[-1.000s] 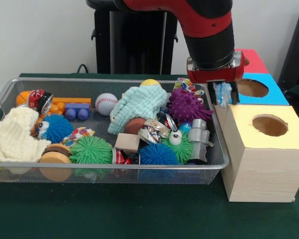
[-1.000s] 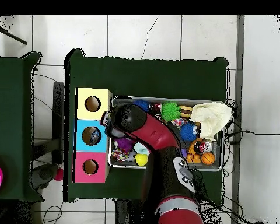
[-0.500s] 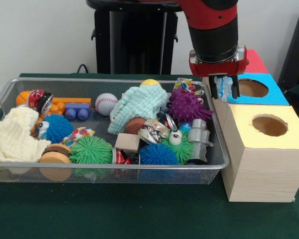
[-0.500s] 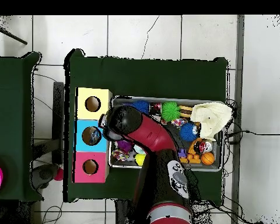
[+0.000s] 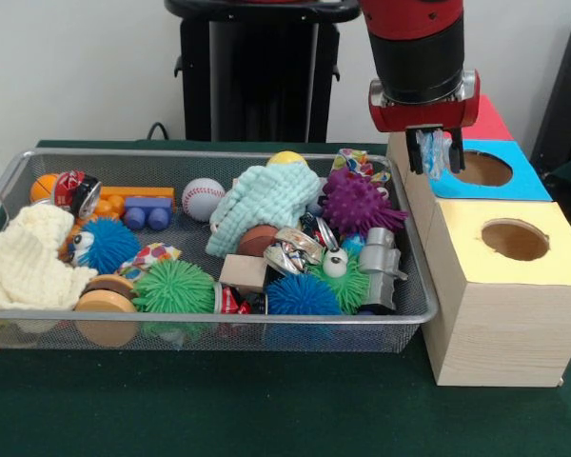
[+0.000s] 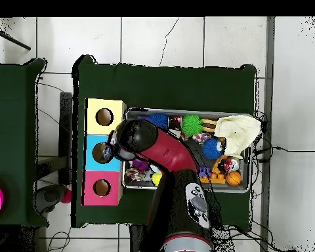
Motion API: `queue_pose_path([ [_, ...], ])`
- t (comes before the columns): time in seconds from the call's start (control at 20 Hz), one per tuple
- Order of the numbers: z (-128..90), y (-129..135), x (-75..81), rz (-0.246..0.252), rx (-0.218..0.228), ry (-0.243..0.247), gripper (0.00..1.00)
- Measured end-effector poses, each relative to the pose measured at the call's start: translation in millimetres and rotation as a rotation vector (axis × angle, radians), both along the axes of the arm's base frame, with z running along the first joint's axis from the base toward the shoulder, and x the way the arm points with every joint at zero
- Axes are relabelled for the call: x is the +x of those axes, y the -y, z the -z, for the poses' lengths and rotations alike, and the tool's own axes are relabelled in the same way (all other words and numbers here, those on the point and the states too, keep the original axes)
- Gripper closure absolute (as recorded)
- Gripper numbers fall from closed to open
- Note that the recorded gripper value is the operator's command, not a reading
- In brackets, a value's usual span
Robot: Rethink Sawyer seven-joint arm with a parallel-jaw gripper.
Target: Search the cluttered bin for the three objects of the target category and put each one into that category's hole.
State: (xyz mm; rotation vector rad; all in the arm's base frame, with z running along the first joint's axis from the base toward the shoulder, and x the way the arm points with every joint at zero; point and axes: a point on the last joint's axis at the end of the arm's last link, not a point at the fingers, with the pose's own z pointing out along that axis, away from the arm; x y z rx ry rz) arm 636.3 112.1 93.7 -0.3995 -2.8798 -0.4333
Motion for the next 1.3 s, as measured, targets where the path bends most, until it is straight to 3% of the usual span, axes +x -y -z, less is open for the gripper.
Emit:
queue_pose_path([
  [0.65,7.2,-3.6,4.0,0.042,0.018,-0.004,1.0],
  [1.3,9.4,-49.6,-1.1,0.019,0.036,-0.011,1.0],
])
